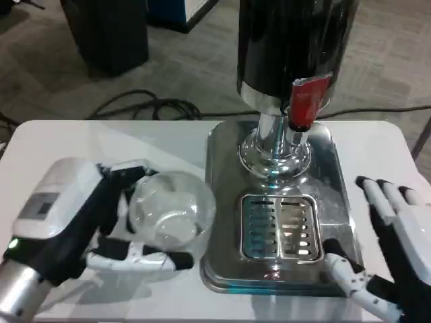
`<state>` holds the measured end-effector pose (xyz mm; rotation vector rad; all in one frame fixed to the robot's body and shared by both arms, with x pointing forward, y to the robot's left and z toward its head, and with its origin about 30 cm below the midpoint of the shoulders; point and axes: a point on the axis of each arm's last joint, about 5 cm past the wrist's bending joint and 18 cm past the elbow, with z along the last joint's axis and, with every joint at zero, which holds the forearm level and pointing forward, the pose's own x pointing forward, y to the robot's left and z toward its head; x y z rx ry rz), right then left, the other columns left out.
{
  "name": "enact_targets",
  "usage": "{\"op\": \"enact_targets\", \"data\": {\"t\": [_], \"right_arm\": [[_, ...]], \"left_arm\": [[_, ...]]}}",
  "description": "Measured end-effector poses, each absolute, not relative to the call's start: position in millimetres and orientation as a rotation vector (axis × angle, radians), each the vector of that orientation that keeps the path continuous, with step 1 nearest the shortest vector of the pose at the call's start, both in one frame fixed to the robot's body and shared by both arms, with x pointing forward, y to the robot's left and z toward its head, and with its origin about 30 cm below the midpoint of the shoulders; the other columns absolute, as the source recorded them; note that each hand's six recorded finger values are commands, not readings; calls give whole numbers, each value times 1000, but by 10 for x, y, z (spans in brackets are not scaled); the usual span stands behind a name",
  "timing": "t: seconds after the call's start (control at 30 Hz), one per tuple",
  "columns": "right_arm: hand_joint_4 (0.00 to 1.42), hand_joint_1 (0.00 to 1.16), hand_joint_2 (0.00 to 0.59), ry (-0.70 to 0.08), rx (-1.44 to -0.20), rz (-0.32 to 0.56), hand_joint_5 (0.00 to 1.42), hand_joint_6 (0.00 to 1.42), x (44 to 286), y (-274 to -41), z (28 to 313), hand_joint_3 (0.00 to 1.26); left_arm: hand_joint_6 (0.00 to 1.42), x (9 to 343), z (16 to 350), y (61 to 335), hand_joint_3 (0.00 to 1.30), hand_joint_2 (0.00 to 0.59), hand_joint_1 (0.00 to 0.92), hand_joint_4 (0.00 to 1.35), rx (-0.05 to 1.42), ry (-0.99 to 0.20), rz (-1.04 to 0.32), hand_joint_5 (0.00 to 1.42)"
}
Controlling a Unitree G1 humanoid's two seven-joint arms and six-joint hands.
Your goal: Grasp the cup under the faucet to collect the drink, then remove the cup.
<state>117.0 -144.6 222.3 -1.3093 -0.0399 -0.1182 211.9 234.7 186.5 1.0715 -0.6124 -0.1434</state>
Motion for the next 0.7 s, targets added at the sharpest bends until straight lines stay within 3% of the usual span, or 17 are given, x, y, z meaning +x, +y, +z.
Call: {"op": "enact_targets", "data": {"t": [0.3, 0.7], "right_arm": [[0, 69, 369, 12, -1302, -170, 0, 95, 1044, -1551, 2229, 15], [0, 58, 362, 26, -1287, -227, 0, 105, 968, -1664, 2210, 15]], "left_arm": [[1424, 2381, 1958, 2049, 958, 0, 688, 1046, 1053, -676, -190, 1272], [1424, 2648, 1941, 1665, 958, 0, 681, 1046, 1065, -668, -269, 1272]]}}
